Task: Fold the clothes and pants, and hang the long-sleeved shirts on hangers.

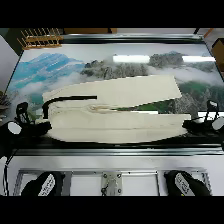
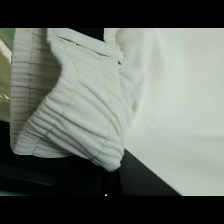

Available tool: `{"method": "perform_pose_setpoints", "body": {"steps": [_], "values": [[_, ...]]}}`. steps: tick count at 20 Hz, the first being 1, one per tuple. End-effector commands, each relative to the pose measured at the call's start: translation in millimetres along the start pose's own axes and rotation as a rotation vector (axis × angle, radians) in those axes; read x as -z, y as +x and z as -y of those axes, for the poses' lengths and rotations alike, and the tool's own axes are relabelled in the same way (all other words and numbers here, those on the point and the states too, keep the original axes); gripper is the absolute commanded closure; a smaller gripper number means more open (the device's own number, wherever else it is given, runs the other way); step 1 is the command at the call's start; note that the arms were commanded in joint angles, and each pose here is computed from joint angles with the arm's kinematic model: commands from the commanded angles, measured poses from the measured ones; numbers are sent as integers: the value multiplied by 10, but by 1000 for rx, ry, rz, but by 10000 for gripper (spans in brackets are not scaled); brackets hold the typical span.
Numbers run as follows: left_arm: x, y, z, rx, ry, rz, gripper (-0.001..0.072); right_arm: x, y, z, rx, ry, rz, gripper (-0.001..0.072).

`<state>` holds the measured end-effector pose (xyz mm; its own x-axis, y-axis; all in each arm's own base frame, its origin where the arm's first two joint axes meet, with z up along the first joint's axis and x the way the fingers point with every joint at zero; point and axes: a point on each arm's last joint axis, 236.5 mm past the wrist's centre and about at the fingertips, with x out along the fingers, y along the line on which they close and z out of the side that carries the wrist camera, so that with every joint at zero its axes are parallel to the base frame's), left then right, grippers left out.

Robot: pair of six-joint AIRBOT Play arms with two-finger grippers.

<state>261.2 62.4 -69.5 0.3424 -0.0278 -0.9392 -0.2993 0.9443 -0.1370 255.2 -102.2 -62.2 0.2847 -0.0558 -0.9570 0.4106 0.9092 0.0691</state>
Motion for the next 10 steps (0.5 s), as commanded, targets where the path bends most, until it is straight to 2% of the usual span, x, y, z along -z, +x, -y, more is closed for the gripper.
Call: {"method": "perform_pose_setpoints", "body": {"steps": [1, 4, 5, 6, 7, 10], "values": [[149, 80, -36, -11, 10, -16, 692, 295, 86, 36, 13, -10, -77, 696], [160, 47, -20, -6, 11, -33, 692, 398, 37, 66, 25, -22, -128, 681], [168, 38, -17, -5, 12, -40, 692, 377, -10, 75, 30, -26, -131, 543], [172, 26, -12, -4, 13, -46, 692, 326, -81, 68, 30, -27, -130, 184], [169, 25, -12, -4, 12, -44, 692, 249, -182, 59, 29, -29, -125, 5], [170, 27, -12, -4, 12, -44, 692, -103, -556, 24, 29, 16, -63, 6]]}}
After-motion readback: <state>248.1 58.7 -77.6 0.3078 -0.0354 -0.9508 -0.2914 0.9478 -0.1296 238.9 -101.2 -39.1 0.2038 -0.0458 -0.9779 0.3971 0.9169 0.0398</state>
